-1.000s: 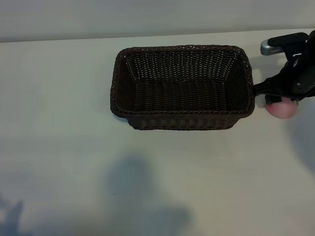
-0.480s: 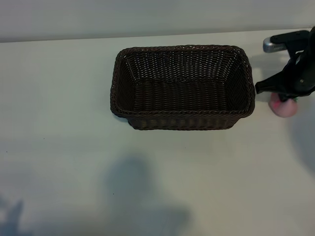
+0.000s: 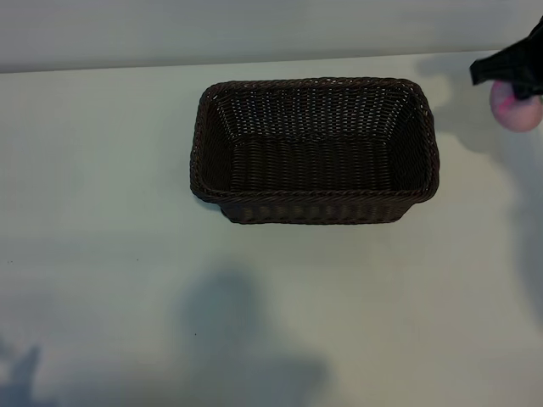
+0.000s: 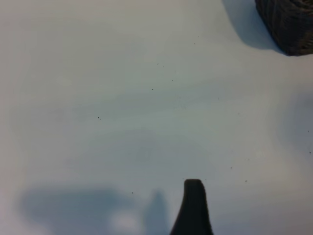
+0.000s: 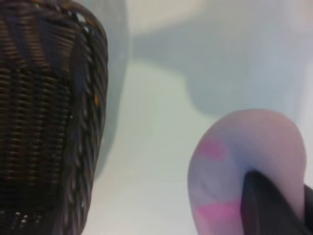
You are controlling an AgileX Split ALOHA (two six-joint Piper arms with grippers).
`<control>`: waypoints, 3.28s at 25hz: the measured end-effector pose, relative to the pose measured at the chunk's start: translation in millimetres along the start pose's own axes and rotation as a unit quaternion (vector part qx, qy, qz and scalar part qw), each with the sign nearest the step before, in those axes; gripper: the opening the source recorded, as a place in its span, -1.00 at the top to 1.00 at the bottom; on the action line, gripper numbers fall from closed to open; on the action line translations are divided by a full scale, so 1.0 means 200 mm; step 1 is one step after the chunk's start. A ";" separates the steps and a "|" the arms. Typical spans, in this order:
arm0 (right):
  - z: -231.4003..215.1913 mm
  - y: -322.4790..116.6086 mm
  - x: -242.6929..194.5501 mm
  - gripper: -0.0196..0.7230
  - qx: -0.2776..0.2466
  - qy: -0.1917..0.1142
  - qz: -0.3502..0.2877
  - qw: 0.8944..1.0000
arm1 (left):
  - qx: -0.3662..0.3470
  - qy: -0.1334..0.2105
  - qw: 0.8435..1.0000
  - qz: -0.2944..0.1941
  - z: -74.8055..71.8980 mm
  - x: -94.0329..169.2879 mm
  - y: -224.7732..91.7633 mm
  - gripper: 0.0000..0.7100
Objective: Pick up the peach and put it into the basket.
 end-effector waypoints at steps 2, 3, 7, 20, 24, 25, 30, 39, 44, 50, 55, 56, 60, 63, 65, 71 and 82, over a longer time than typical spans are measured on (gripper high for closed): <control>0.00 0.00 0.02 0.83 0.000 0.001 0.006 1.000 | 0.000 0.000 1.000 0.000 0.00 0.00 0.00 -0.67; 0.00 0.00 0.02 0.83 0.002 0.002 0.007 1.000 | 0.000 0.000 1.000 0.000 0.00 0.00 0.00 -0.67; 0.11 0.03 0.05 0.83 0.024 0.027 0.004 0.999 | 0.000 0.000 1.000 0.000 0.00 0.00 0.00 -0.67; 0.72 0.13 0.10 0.83 0.142 0.113 -0.058 0.982 | 0.000 0.000 1.000 0.000 0.00 0.00 0.00 -0.67; 0.74 0.14 -0.02 0.83 0.145 0.110 -0.048 0.982 | 0.000 0.000 1.000 0.000 0.00 0.00 0.00 -0.67; 0.75 0.14 -0.06 0.83 0.145 0.110 -0.045 0.982 | 0.000 0.000 1.000 0.000 0.00 0.00 0.00 -0.67; 0.79 0.11 -0.29 0.83 0.149 0.110 -0.020 0.982 | 0.000 0.000 1.000 0.000 0.00 0.00 0.00 -0.67; 0.84 0.01 -0.57 0.76 0.155 0.110 0.039 0.981 | -0.001 0.000 1.000 0.000 0.00 0.00 0.00 -0.67; 0.84 0.05 -0.53 0.06 0.157 0.111 0.046 0.980 | -0.001 0.000 1.000 0.000 0.00 0.00 0.00 -0.67; 0.82 0.17 -0.38 -0.90 0.160 0.113 0.067 0.978 | -0.001 0.000 1.000 0.000 0.00 0.00 0.00 -0.67; 0.79 0.32 -0.17 -0.91 0.163 0.110 0.072 0.978 | -0.001 0.000 1.000 0.000 0.00 0.00 0.00 -0.67; 0.76 0.35 -0.13 -0.88 0.161 0.104 0.068 0.979 | -0.001 0.000 1.000 0.000 0.00 0.00 0.00 -0.67; 0.56 0.51 0.00 -0.75 0.132 0.074 0.016 0.988 | -0.001 0.000 1.000 0.000 0.00 0.00 0.00 -0.67; 0.32 0.56 0.04 -0.72 0.089 0.048 -0.003 0.995 | -0.001 0.000 1.000 0.000 0.00 0.00 0.00 -0.67; 0.14 0.56 0.02 -0.71 0.061 0.031 0.001 0.998 | -0.001 0.000 1.000 0.000 0.00 0.00 0.00 -0.67; -0.40 0.44 0.01 -0.67 -0.032 -0.022 0.017 0.999 | -0.001 0.000 1.000 0.000 0.00 0.00 0.00 -0.67; -0.84 0.23 0.09 -0.66 -0.142 -0.040 0.017 0.989 | 0.000 0.000 1.000 0.000 0.00 0.00 0.00 -0.67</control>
Point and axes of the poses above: a point on each arm's last joint axis where the gripper is mounted, x pointing back along that axis away from the gripper, z along the wrist's bending axis when the last joint is at zero, y = z × x, the point moved 4 cm from there along -x, pointing out along that axis toward the gripper, and after that the axes turned 11 degrees about x, right-handed, at the moved point
